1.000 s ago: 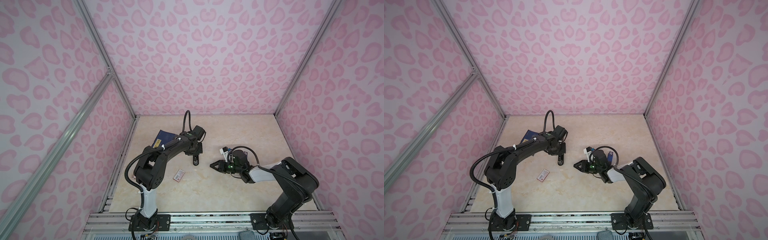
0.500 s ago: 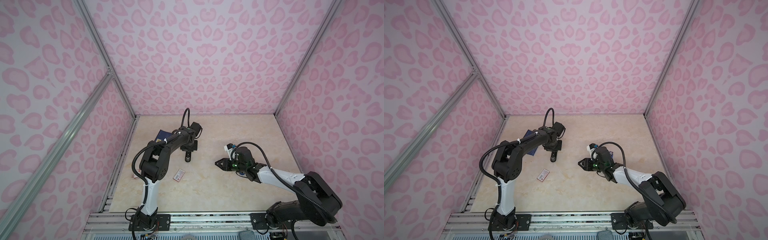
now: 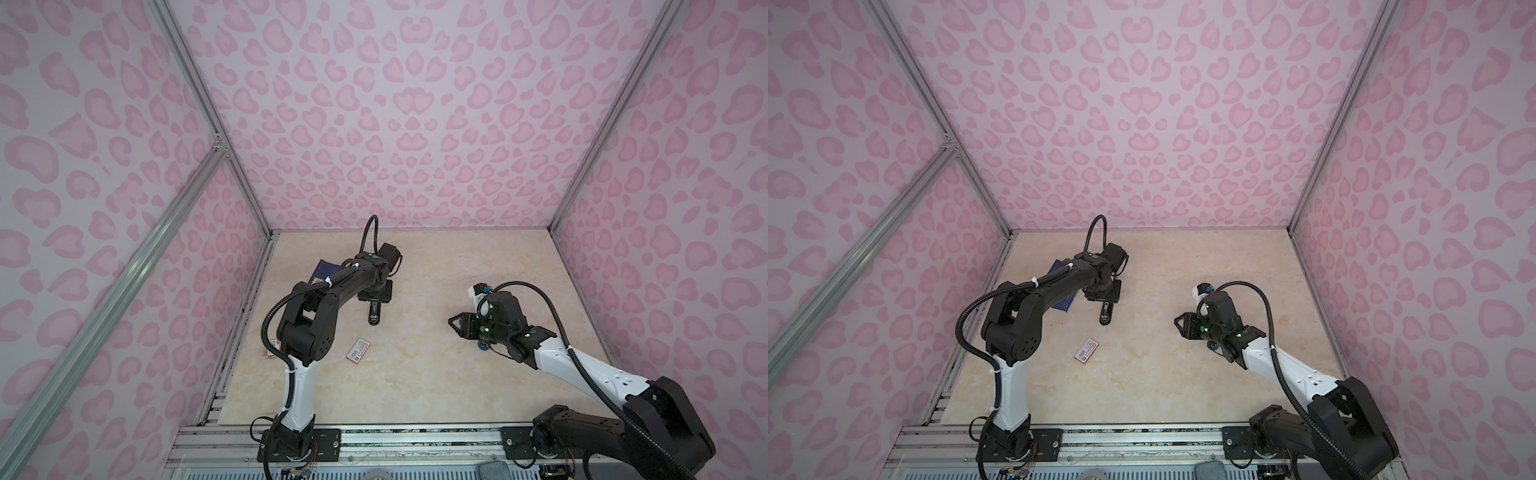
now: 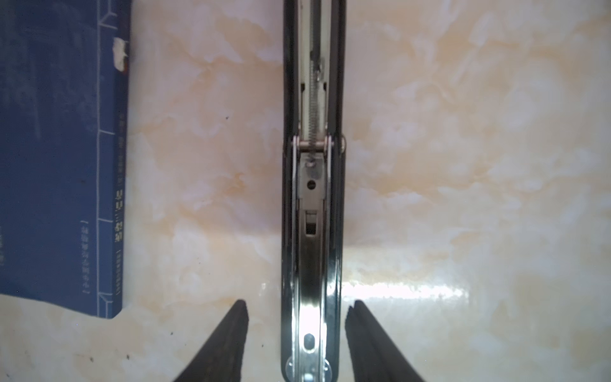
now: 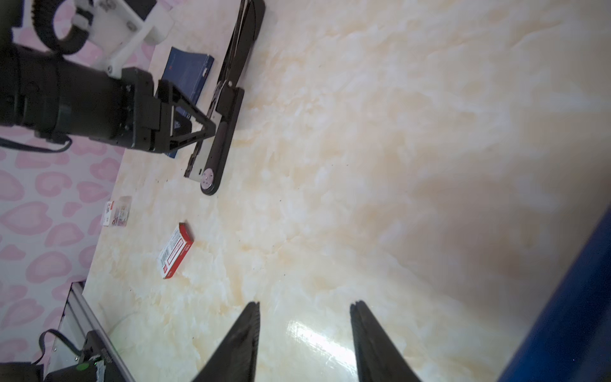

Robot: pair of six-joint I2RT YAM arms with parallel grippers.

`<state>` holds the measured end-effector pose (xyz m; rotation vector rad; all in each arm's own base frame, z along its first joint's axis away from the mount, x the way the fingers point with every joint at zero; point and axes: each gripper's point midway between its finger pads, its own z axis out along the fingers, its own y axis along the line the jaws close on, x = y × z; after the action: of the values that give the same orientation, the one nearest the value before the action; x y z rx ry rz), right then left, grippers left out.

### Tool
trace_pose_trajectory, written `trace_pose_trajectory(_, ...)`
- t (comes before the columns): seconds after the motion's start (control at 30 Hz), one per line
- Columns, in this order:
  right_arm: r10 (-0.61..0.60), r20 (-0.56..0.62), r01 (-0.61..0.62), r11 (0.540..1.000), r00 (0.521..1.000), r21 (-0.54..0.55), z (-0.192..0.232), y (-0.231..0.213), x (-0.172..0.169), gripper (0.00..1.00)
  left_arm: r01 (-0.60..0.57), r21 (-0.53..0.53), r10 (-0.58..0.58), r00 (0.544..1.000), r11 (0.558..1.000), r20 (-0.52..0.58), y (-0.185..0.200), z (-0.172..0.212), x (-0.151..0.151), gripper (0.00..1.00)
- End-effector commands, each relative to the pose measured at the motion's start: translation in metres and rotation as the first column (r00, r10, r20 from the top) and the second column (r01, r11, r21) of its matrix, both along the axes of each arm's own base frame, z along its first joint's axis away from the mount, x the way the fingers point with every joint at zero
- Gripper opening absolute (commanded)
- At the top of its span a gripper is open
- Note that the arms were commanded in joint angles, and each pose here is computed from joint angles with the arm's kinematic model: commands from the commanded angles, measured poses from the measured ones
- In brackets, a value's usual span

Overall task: Load the staples into the stapler
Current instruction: 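Release the black stapler with the left gripper while the right grasps the blue stapler, then lift the blue stapler with the right gripper while the left grasps its top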

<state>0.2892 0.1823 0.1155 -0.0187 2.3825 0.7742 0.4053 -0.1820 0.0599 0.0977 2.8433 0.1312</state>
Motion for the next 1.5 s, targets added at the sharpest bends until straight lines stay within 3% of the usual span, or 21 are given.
trace_pose_trajectory(0.0,-0.09,-0.01,0.088,0.988,0.996,-0.128,-0.004,-0.036,-0.001,0.53,-0.01,-0.034,0.011,0.999,0.999,0.034,0.0,0.021,-0.006,0.54)
trace_pose_trajectory(0.27,-0.349,-0.04,0.318,0.891,0.936,-0.325,-0.01,-0.12,-0.006,0.67,0.017,-0.194,0.006,0.993,0.981,0.115,-0.025,0.054,-0.037,0.55)
trace_pose_trajectory(0.5,-0.354,-0.125,0.301,0.9,0.927,-0.315,-0.035,-0.119,0.001,0.72,0.028,-0.297,0.005,0.994,0.955,0.109,-0.054,0.043,-0.075,0.55)
trace_pose_trajectory(0.7,-0.327,-0.191,0.259,0.914,0.925,-0.312,-0.053,-0.108,0.012,0.71,0.03,-0.297,-0.009,0.997,0.954,0.071,-0.063,0.026,-0.093,0.55)
trace_pose_trajectory(1.07,-0.229,-0.253,0.144,0.938,0.94,-0.314,-0.076,-0.061,0.028,0.37,0.025,-0.287,-0.004,0.997,0.958,0.072,-0.061,0.02,-0.099,0.55)
trace_pose_trajectory(1.17,-0.193,-0.25,0.113,0.947,0.949,-0.302,-0.074,-0.042,0.03,0.32,0.025,-0.283,-0.004,0.997,0.959,0.075,-0.059,0.021,-0.1,0.54)
trace_pose_trajectory(1.3,-0.146,-0.246,0.069,0.952,0.958,-0.297,-0.071,-0.015,0.034,0.28,0.021,-0.28,0.0,0.997,0.96,0.075,-0.057,0.02,-0.101,0.54)
trace_pose_trajectory(1.47,-0.073,-0.25,0.006,0.966,0.966,-0.258,-0.069,0.03,0.037,0.32,0.013,-0.288,0.011,0.997,0.958,0.083,-0.056,0.024,-0.102,0.54)
